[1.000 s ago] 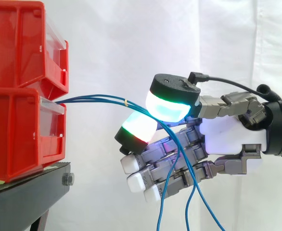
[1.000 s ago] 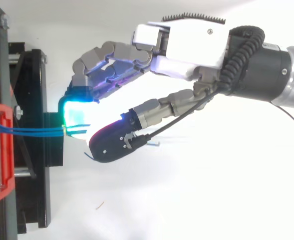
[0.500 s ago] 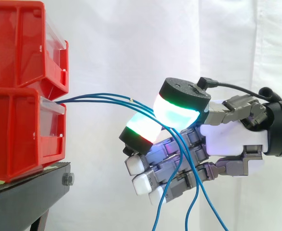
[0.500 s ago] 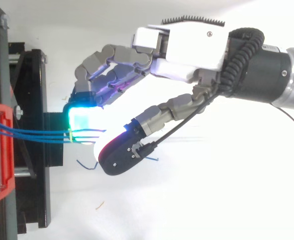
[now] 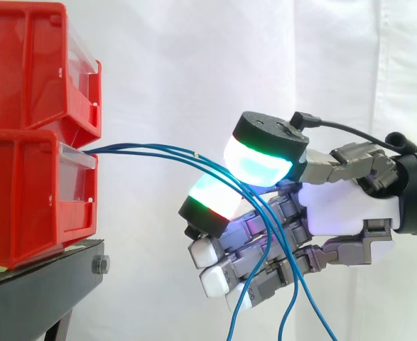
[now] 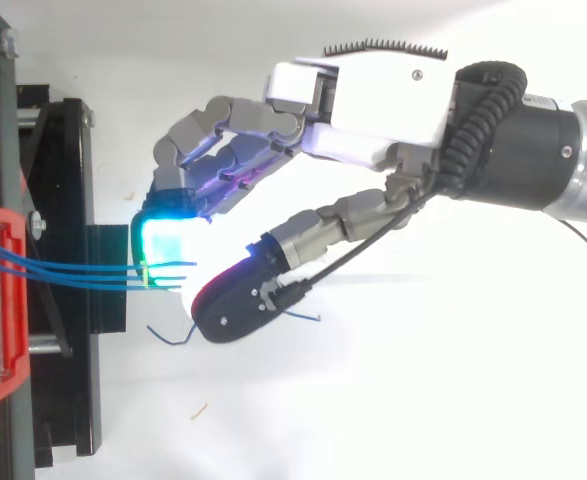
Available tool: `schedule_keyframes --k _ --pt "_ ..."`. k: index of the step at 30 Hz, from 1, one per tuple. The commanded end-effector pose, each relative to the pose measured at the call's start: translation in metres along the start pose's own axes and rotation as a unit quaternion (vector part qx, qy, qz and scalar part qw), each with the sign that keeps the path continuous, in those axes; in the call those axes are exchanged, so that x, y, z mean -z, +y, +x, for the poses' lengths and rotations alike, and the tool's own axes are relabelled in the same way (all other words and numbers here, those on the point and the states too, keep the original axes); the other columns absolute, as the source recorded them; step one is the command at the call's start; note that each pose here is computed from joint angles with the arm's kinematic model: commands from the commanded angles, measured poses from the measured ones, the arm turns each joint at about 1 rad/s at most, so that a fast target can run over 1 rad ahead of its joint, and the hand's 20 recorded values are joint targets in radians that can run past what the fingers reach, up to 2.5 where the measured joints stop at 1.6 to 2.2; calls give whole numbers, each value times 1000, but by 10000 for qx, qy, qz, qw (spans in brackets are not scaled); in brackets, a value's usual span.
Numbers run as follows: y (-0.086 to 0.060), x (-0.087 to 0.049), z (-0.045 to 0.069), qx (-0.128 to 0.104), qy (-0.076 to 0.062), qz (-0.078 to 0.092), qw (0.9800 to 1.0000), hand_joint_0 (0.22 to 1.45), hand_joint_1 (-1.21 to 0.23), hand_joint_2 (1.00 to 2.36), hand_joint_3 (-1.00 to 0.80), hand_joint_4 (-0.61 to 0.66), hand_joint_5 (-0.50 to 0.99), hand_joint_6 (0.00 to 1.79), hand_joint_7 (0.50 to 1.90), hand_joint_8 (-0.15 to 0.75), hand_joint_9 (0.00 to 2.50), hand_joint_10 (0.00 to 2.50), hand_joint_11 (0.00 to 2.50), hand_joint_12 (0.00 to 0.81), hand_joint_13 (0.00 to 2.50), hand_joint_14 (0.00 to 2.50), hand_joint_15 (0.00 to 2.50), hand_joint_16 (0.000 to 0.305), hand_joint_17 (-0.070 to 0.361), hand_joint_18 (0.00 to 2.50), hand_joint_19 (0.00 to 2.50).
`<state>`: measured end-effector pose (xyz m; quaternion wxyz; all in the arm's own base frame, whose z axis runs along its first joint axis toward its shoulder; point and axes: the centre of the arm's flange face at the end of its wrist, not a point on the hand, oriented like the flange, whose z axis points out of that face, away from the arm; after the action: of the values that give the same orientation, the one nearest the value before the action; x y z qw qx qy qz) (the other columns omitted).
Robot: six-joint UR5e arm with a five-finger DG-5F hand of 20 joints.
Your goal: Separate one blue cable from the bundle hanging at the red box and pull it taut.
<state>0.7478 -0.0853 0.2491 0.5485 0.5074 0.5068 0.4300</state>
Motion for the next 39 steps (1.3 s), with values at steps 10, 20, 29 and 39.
schedule_keyframes --k 10,20,29,39 --pt "1 0 2 98 -63 0 9999 628 -770 1012 -328 146 -190 812 1040 290 701 23 753 346 777 16 420 42 94 787 295" --pt "0 0 6 166 -60 22 9998 692 -873 1012 -340 151 -207 857 997 286 686 21 760 346 783 16 406 42 95 817 294" --pt "0 0 7 266 -67 24 9996 726 -882 1003 -467 145 -208 869 983 284 703 22 777 339 797 16 416 42 95 846 290" --pt "-1 1 7 279 -79 48 9996 644 -859 1000 -500 160 -192 884 1018 290 733 23 804 341 809 18 431 42 95 856 313"
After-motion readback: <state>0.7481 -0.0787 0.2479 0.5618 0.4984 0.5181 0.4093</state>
